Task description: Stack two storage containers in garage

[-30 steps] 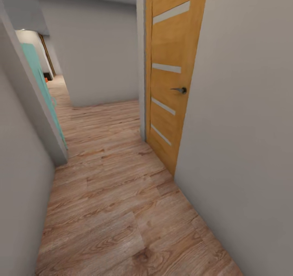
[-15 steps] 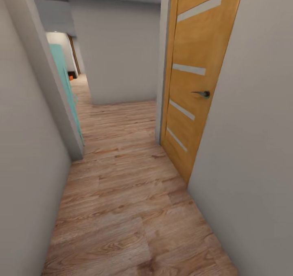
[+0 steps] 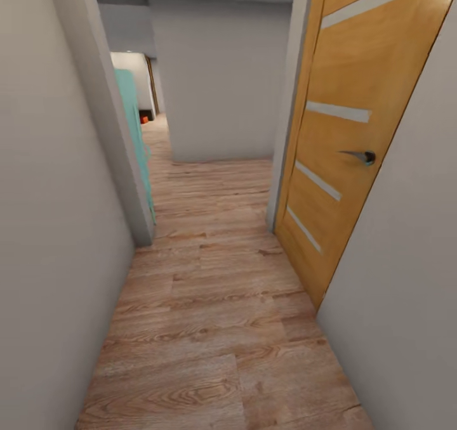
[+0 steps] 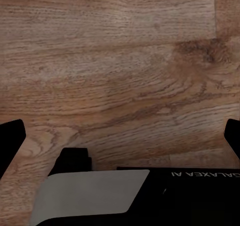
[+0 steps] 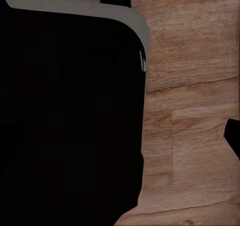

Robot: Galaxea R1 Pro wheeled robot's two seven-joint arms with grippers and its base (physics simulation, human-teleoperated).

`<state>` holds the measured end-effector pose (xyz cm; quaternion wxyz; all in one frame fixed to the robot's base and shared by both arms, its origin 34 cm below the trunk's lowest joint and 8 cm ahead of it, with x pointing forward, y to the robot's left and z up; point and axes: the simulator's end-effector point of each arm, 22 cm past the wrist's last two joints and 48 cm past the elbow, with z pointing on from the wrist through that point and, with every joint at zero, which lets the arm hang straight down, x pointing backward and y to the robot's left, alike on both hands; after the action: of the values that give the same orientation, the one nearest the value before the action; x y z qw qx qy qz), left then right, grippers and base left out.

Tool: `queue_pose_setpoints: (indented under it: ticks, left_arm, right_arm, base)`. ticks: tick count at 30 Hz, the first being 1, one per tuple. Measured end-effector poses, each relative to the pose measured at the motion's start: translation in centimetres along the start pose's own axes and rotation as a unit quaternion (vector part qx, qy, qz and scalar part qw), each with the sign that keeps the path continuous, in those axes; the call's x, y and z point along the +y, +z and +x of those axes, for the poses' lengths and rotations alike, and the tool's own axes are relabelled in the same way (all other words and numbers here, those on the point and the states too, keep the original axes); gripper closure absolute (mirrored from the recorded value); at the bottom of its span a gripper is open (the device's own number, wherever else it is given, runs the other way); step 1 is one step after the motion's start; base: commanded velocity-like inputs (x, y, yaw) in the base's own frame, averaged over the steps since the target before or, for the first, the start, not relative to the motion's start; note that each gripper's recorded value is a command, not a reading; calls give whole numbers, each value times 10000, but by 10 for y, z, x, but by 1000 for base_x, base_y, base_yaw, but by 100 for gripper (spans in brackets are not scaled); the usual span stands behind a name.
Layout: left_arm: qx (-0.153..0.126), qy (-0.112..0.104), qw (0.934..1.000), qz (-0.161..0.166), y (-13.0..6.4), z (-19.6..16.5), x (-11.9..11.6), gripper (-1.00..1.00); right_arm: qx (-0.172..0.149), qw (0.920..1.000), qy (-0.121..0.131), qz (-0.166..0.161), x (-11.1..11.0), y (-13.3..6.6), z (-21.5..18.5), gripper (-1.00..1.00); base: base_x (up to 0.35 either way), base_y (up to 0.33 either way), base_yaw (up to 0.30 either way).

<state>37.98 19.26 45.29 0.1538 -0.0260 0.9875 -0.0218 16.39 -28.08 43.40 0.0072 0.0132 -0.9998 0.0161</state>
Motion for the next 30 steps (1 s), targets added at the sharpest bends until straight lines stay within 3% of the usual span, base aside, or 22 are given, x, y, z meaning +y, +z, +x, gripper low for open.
queue_pose_setpoints:
  ticks: [8, 30]
  left_arm:
    - [-3, 1, 10000, 1, 0, 0, 0, -100]
    - [21, 2, 10000, 1, 0, 1, 0, -100]
  right_arm:
    - [-6, 10000, 0, -19, 1, 0, 0, -100]
    - [-35, 10000, 8, -10, 0, 0, -3, -100]
  base:
    - [189, -2, 201]
    - [328, 0, 13]
